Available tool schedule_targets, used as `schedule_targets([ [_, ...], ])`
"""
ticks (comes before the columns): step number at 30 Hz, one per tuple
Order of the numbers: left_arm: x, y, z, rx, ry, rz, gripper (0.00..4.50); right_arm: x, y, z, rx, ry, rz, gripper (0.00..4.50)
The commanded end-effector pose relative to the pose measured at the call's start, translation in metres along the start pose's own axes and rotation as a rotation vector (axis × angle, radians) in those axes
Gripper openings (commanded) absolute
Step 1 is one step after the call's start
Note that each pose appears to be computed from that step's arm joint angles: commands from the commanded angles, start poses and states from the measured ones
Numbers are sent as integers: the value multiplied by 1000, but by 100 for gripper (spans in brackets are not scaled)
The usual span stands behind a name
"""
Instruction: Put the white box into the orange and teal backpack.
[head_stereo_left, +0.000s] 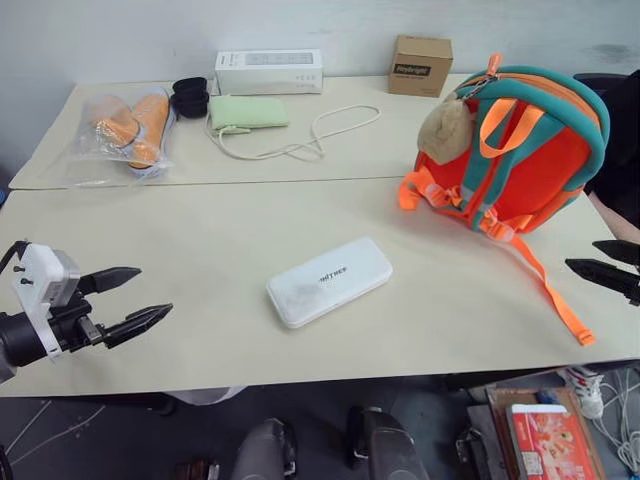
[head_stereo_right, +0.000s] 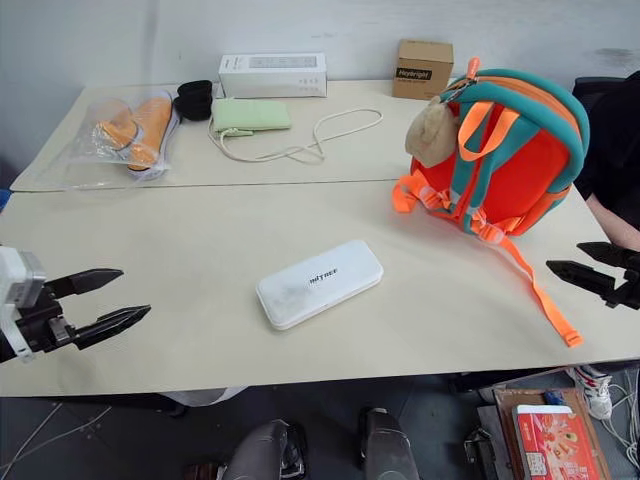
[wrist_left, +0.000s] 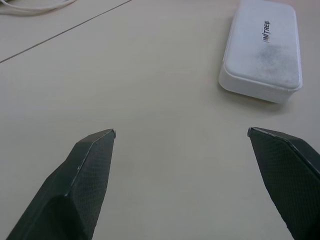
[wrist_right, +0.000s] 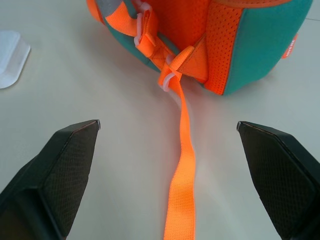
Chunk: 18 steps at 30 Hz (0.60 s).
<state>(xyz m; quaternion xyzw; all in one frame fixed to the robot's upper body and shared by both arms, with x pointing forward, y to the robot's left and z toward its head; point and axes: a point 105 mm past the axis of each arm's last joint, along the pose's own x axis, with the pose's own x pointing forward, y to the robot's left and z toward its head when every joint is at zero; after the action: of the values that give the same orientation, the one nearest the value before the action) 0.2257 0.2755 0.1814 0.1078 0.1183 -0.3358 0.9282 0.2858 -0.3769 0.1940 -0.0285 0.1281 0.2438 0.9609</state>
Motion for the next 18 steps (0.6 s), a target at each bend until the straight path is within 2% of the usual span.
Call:
schedule_targets([
  [1,1,-13,-1,28,32,-62,446,-4,5,14,-48,-29,6,450],
  [10,6,-6,-2,42,36,-14,446,1,15,23,-48,-55,6,450],
  [18,5,-5,1,41,21,-10,446,5,17,19,-20,-43,-19,450],
])
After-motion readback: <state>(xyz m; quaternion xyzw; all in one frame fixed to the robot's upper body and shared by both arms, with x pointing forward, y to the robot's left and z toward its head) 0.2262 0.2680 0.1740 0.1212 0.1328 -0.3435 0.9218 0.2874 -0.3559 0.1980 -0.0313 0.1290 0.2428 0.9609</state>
